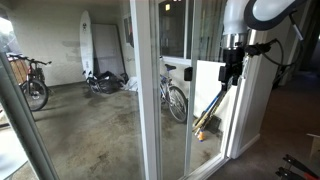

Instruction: Open the sliding door

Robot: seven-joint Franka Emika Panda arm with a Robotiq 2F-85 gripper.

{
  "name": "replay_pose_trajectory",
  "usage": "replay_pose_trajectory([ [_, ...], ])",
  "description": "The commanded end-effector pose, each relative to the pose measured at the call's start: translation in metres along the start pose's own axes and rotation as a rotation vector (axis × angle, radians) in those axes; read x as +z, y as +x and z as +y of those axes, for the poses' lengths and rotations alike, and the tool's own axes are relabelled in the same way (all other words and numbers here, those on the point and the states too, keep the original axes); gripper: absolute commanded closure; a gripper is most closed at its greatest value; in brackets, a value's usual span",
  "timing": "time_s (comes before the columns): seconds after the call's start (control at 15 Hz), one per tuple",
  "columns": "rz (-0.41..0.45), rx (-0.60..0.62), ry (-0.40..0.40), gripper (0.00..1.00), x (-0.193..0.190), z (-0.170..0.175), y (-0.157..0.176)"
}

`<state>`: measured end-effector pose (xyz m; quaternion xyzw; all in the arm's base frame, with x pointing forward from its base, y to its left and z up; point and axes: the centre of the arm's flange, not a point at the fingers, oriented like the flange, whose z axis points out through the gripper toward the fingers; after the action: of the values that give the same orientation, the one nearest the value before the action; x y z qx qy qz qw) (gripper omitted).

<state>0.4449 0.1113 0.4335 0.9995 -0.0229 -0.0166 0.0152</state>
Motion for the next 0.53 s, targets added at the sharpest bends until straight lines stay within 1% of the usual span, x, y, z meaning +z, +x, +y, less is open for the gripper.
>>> replay_pose_trajectory([
  [0.0,0.060,0.009,0.017,0.00,0.029,0.053,-0.023],
  [0.2,0.149,0.019,0.058,0.00,0.053,0.107,-0.034],
  [0.33,0.218,-0.007,0.066,0.00,0.066,0.136,-0.037],
  [0.47,0.265,-0.023,0.064,0.00,0.076,0.161,-0.041],
])
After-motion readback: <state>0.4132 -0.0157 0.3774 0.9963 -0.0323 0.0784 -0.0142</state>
